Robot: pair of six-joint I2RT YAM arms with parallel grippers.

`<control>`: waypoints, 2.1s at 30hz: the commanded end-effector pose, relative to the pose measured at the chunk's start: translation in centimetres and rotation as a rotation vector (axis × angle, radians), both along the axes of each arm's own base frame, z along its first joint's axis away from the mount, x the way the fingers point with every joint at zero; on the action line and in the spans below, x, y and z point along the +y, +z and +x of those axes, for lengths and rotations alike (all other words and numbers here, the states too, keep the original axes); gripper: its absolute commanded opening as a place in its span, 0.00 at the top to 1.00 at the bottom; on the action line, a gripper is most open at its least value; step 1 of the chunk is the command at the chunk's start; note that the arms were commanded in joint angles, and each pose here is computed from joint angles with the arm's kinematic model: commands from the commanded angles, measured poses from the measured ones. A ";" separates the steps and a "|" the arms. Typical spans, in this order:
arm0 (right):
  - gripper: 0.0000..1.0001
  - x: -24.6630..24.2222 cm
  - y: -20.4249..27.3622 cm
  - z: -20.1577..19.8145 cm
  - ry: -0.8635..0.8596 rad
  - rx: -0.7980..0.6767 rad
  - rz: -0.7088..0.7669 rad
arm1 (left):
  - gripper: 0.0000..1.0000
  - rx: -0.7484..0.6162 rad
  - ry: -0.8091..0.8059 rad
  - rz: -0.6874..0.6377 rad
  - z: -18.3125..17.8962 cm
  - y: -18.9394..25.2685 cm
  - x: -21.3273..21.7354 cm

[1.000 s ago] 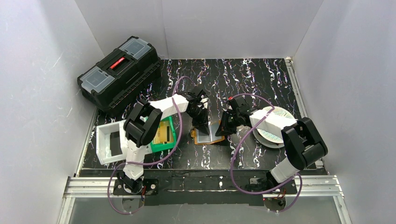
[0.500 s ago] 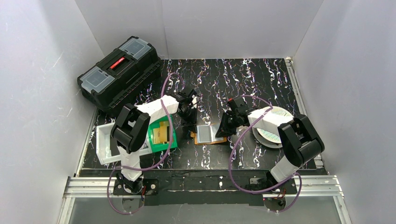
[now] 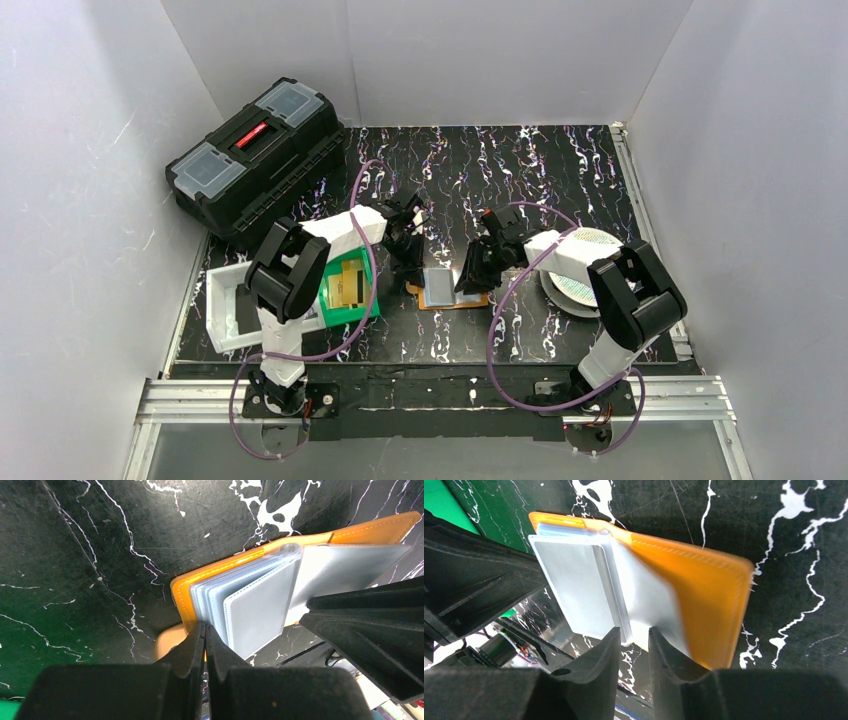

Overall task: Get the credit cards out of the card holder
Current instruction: Open the card holder at the center of the board.

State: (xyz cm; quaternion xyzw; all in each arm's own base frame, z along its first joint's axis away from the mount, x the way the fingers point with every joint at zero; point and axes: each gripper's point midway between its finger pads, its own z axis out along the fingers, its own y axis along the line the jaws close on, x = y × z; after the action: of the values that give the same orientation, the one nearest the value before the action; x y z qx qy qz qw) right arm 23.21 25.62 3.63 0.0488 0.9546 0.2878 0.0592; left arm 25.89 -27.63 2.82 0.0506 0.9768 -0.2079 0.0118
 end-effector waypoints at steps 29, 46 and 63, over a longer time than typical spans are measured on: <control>0.13 5.4 1.4 0.5 0.259 -0.297 -0.362 | 1.00 0.107 0.036 0.053 -1.6 -2.3 0.6; 0.13 6.8 1.6 -0.7 0.298 -0.338 -0.341 | 1.00 0.200 0.053 0.098 -2.4 -3.7 1.5; 0.14 6.6 2.6 -1.8 0.284 -0.383 -0.299 | 1.00 0.228 0.050 0.139 -2.7 -4.7 2.3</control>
State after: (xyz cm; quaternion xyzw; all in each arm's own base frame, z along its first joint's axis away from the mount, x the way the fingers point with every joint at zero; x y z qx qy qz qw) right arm 22.79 28.84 3.77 -0.1180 0.9717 0.0789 0.1887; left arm 24.08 -27.75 2.16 0.0080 0.9698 -0.2285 -0.0851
